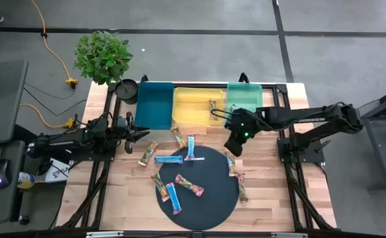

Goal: Pick and place Granola Bars by type
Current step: Put the orange granola bar into the yellow bin

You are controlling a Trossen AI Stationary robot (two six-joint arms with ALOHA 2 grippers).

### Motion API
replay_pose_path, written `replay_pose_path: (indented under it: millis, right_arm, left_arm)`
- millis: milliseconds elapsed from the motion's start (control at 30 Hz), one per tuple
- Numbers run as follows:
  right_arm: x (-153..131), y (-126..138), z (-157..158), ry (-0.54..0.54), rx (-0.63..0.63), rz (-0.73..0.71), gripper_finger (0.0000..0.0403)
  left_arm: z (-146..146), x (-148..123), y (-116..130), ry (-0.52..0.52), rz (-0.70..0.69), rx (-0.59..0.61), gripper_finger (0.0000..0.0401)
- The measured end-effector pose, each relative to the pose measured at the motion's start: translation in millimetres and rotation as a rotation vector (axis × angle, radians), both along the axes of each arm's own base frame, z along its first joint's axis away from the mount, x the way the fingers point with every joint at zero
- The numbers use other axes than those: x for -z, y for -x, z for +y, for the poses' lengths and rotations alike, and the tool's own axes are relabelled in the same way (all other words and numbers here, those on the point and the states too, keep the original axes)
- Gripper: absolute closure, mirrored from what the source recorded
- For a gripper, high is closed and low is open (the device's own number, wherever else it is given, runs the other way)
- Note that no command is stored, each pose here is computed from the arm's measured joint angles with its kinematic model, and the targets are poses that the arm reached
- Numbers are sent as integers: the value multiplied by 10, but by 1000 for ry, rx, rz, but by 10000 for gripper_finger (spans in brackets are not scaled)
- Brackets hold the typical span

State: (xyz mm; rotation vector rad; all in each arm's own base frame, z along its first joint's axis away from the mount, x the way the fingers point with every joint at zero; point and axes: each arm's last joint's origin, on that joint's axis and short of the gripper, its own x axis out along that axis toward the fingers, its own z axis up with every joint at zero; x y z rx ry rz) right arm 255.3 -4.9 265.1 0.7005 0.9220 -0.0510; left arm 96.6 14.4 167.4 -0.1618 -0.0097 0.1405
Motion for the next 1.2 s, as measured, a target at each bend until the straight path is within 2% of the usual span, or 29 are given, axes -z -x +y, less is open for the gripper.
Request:
replay_pose_path:
  millis: [200, 333, 467, 600, 700, 800, 900, 1200]
  right_arm:
    - [-14, 3, 297, -125, -62, 23, 403]
    - [11, 49, 461, -192, 25, 112, 403]
    - [23, 74, 591, -193, 153, 145, 402]
    - [56, 91, 716, -171, 204, 165, 402]
    - [121, 80, 782, -194, 251, 216, 402]
    - [235, 68, 811, -226, 395, 315, 402]
    - [380, 40, 841, -214, 531, 396, 402]
    - [668, -98, 839, -126, 562, 468, 402]
  left_arm:
    - [0, 0, 0, 0, 0, 0, 319]
    - [0, 0, 0, 0, 0, 0, 319]
    - [0, -1, 0, 0, 0, 0, 319]
    - [0, 1, 0, 0, 0, 0, 319]
    - [0, 0, 0, 0, 0, 0, 319]
    - [0, 0, 0, 0, 0, 0, 319]
    - [0, 1, 0, 0, 0, 0, 319]
    - [0, 1, 0, 0, 0, 0, 319]
